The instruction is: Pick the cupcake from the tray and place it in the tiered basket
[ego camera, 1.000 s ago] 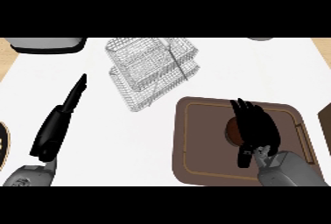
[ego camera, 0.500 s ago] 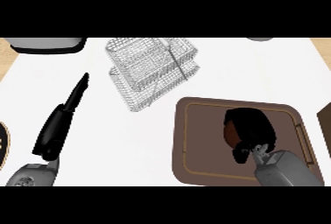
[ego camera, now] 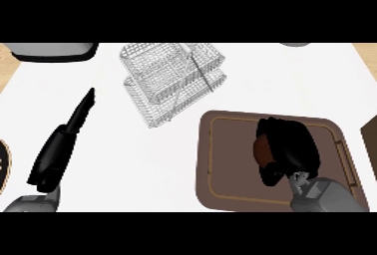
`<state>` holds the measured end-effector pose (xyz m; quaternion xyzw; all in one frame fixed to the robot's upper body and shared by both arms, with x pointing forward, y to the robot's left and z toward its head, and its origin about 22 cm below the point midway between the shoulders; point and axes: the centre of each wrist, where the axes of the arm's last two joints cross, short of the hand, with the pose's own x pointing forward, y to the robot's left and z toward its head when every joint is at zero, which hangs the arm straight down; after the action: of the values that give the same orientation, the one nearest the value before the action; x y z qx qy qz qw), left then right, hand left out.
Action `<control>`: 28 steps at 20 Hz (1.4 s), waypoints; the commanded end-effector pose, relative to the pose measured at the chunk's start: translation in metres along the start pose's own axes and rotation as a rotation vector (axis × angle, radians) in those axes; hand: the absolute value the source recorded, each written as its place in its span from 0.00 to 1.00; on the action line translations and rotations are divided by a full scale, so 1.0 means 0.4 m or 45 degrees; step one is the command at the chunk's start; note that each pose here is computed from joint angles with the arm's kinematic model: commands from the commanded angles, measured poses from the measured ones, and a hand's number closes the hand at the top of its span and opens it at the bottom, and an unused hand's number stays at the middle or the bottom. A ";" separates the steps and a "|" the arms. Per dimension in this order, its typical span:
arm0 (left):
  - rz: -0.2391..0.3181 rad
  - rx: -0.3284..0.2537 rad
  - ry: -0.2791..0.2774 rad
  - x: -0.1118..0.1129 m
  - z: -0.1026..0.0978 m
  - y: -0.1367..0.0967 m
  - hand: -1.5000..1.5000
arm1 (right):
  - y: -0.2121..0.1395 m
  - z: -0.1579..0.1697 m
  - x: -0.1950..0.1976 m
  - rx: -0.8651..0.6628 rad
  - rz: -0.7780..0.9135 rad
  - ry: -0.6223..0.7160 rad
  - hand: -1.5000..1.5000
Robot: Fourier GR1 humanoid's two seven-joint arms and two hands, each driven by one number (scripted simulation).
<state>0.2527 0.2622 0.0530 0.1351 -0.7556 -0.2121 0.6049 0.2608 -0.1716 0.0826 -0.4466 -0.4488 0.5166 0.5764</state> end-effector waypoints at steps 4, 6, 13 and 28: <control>-0.041 0.098 0.076 -0.028 0.025 0.046 0.50 | 0.043 0.050 -0.076 -0.087 -0.157 0.849 1.00; -0.016 0.078 0.084 -0.024 0.018 0.026 0.50 | 0.042 0.107 -0.048 -0.164 -0.213 0.914 1.00; 0.006 0.032 0.044 0.009 0.009 0.022 0.50 | -0.136 0.256 0.056 -0.488 -0.705 0.870 1.00; 0.000 -0.002 -0.005 -0.001 -0.020 0.001 0.50 | -0.312 0.309 0.201 -0.845 -0.571 0.551 1.00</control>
<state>0.2542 0.2612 0.0547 0.1319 -0.7568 -0.2141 0.6033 0.1586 -0.1117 0.2158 -0.5716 -0.6024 0.1403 0.5392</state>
